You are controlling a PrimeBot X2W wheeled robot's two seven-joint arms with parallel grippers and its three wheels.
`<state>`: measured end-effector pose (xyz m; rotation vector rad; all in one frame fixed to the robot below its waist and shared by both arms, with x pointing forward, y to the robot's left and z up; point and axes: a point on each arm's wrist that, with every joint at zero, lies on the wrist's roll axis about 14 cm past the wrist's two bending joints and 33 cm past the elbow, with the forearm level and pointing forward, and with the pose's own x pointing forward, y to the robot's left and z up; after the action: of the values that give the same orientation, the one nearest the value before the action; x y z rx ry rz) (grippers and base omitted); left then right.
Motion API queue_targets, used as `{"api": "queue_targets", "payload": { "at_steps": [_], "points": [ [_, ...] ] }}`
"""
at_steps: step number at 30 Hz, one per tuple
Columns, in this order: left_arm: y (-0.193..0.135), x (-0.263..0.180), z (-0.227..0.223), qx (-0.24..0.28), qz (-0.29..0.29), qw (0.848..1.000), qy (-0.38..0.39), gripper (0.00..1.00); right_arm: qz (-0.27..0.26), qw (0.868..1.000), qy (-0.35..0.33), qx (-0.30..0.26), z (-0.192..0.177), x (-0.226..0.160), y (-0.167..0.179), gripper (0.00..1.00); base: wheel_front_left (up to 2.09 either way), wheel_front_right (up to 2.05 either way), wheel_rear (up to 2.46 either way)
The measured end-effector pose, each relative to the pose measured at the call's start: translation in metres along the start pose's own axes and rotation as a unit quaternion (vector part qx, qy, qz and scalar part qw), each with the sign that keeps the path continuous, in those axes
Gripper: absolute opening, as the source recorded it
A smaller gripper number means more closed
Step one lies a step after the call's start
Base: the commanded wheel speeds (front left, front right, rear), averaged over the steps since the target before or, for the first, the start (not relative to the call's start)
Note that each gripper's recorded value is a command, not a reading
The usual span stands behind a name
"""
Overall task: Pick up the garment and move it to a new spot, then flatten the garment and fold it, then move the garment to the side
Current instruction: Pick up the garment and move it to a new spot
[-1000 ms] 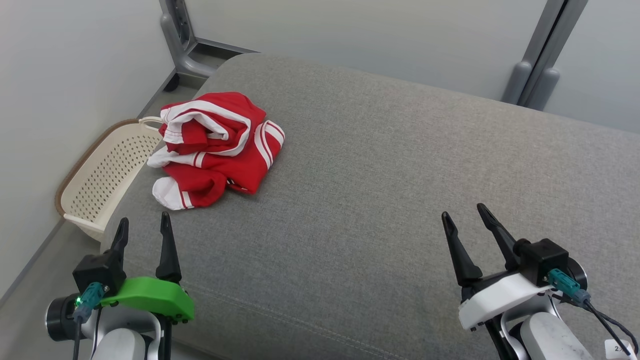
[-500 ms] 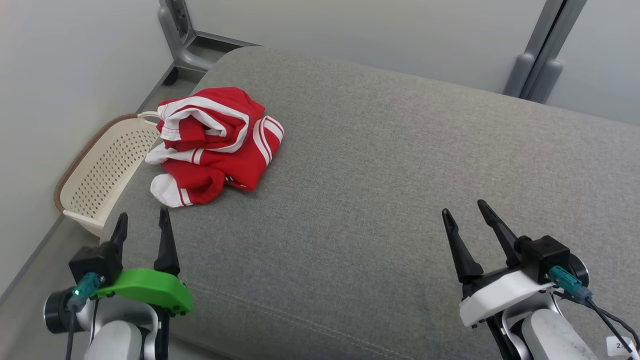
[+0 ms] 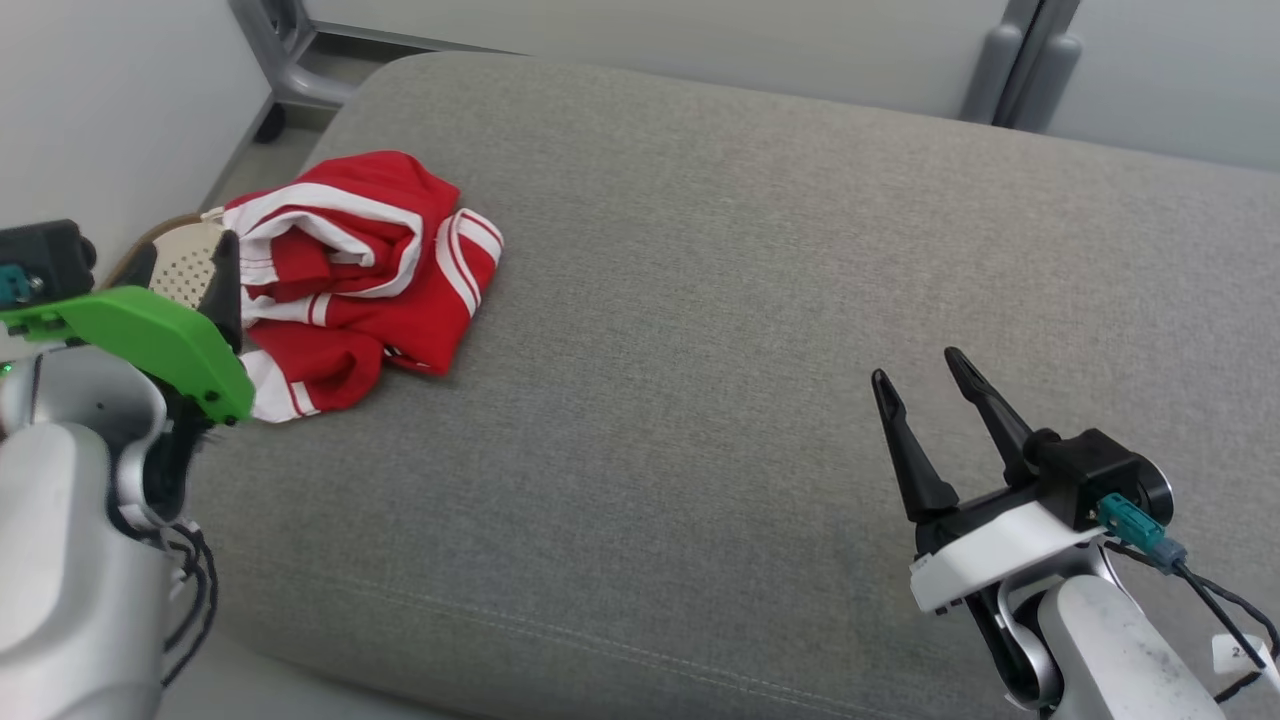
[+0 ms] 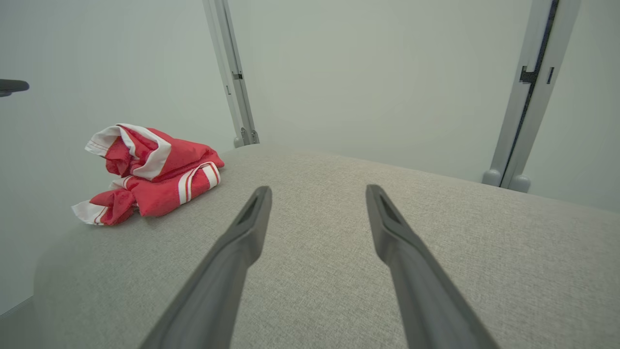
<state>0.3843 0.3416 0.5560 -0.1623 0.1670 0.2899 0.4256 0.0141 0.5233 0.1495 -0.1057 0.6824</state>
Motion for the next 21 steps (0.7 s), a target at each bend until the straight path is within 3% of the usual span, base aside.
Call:
{"api": "queue_targets", "payload": {
  "at_steps": [14, 21],
  "points": [
    [0.018, 0.073, -0.051, -0.011, 0.002, 0.984, 0.180, 1.00, -0.070, 0.997, 0.013, 0.000, -0.015, -0.019, -0.057, 1.00, 0.00, 0.00, 0.00],
    [0.026, 0.092, -0.087, -0.004, 0.016, 0.973, 0.230, 1.00, -0.094, 0.995, 0.031, 0.002, -0.030, -0.028, -0.078, 1.00, 0.00, 0.00, 0.00]
  ]
}}
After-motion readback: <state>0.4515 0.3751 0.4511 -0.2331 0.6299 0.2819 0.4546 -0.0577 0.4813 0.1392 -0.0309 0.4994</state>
